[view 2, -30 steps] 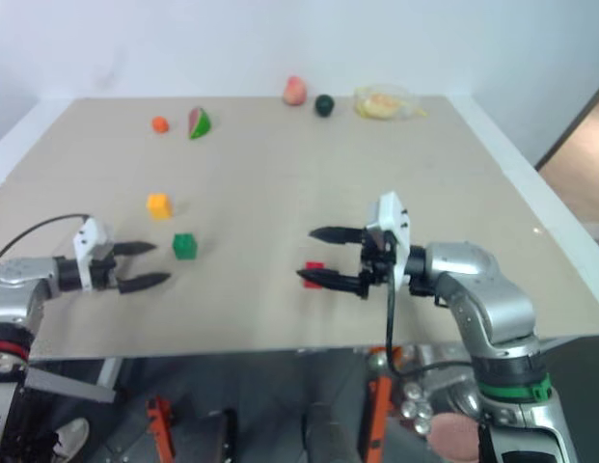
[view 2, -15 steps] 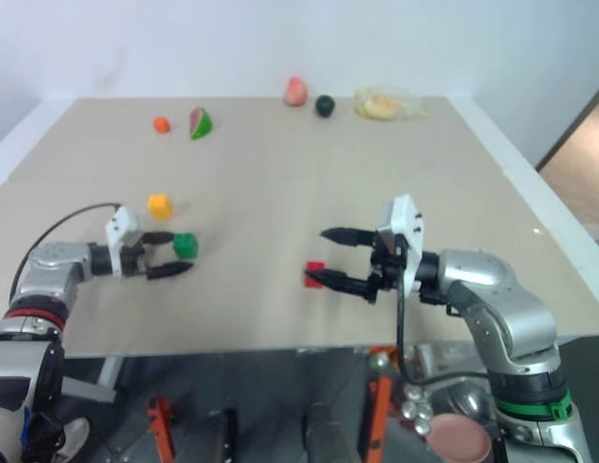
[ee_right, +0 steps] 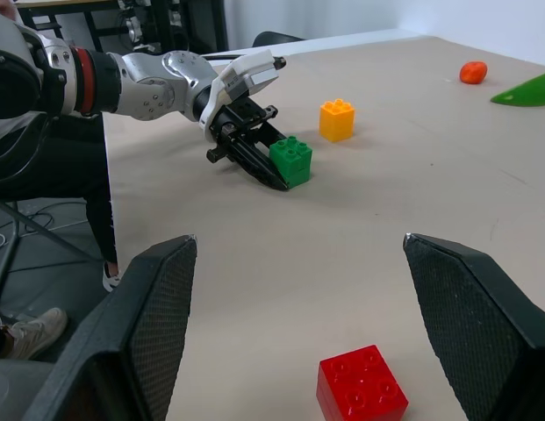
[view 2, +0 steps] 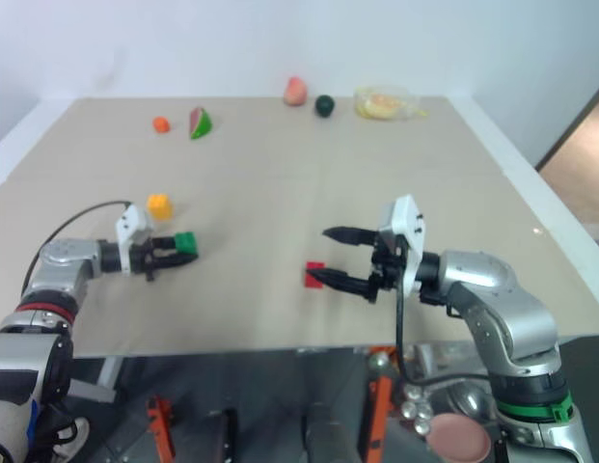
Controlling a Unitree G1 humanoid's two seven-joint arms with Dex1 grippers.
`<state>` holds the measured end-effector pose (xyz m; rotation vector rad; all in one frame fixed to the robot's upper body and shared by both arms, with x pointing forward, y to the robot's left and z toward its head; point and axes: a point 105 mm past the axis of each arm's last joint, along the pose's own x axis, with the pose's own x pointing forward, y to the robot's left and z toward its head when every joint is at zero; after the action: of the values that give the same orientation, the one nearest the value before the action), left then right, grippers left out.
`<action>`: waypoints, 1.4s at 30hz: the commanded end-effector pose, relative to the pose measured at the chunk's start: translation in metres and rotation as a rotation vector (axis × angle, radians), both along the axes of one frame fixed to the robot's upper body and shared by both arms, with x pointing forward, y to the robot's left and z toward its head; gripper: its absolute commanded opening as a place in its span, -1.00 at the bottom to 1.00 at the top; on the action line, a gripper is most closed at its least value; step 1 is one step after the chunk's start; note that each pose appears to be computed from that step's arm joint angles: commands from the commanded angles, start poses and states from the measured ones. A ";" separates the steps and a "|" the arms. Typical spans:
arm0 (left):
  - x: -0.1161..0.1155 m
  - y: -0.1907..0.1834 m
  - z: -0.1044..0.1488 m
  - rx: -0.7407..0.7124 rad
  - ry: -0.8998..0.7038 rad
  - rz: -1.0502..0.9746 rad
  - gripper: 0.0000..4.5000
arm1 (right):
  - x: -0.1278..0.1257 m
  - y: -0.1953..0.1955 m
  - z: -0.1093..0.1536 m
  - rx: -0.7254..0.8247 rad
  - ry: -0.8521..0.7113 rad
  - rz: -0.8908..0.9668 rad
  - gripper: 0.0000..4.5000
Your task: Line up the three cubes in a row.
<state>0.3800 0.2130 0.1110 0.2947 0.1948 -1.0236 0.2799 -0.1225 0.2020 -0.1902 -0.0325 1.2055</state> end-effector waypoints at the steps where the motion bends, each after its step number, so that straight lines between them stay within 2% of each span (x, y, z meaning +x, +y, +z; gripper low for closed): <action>1: 0.002 0.002 0.016 0.046 -0.046 -0.030 -0.30 | 0.000 0.000 0.010 0.001 -0.048 0.008 0.73; 6: 0.002 -0.010 0.020 0.063 -0.061 -0.100 -0.30 | 0.002 -0.001 0.010 0.002 -0.054 -0.001 0.73; 13: 0.002 -0.068 0.020 0.017 -0.086 -0.282 -0.30 | 0.000 -0.002 0.011 0.004 -0.063 -0.018 0.73; 23: -0.004 -0.139 0.009 -0.058 -0.064 -0.428 -0.30 | -0.006 -0.005 0.013 0.004 -0.065 -0.057 0.73; 32: -0.009 -0.151 0.008 -0.112 -0.028 -0.480 -0.30 | -0.012 -0.009 0.013 0.009 -0.062 -0.097 0.73; 42: -0.015 -0.137 -0.002 -0.080 0.007 -0.490 -0.30 | -0.011 -0.010 0.012 0.010 -0.055 -0.105 0.73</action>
<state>0.3652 0.0732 0.1036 0.2593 0.1092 -1.5078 0.2730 -0.1319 0.2018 -0.1860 -0.0257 1.0945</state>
